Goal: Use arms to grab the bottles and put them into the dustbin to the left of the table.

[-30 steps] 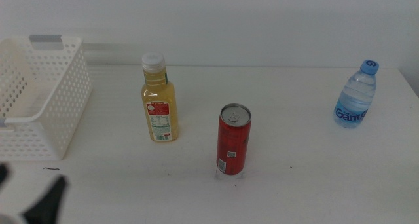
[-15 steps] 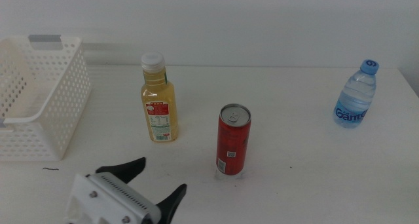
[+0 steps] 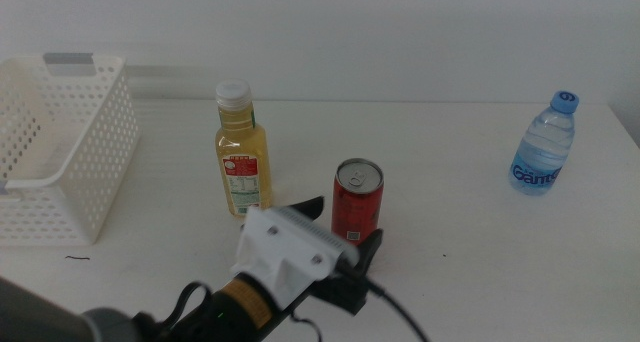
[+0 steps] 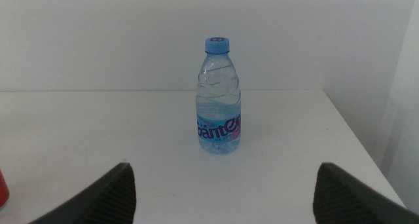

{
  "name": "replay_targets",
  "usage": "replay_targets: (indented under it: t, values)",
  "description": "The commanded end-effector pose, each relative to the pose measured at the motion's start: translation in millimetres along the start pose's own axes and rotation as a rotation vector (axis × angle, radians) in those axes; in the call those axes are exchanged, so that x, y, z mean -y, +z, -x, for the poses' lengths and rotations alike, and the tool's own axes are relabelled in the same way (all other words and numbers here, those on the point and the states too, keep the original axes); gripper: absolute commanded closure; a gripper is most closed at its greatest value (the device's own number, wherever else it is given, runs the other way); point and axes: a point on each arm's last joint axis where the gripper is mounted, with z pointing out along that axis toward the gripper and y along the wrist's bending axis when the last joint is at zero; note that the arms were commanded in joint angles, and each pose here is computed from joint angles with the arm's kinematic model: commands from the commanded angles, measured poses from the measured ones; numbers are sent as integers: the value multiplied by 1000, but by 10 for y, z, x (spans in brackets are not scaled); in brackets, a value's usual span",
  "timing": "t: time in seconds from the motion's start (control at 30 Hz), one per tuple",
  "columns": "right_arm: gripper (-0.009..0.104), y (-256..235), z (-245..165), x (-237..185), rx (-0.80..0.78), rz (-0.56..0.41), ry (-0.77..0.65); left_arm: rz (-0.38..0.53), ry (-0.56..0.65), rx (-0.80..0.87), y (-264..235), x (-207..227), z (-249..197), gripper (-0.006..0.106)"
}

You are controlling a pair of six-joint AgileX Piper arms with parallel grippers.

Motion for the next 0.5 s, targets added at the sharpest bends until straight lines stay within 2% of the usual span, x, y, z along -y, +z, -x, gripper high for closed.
replay_targets:
  t: [0.0,0.27,0.47]
  values:
    - [4,-1,3,5,14,-9,-8,-10,-17,-31,119,42,22,7]
    - [4,-1,3,5,14,-9,-8,12,-18,-106,178,-40,-11,7]
    - [4,-1,3,5,14,-9,-8,-5,-12,-145,300,-129,47,7]
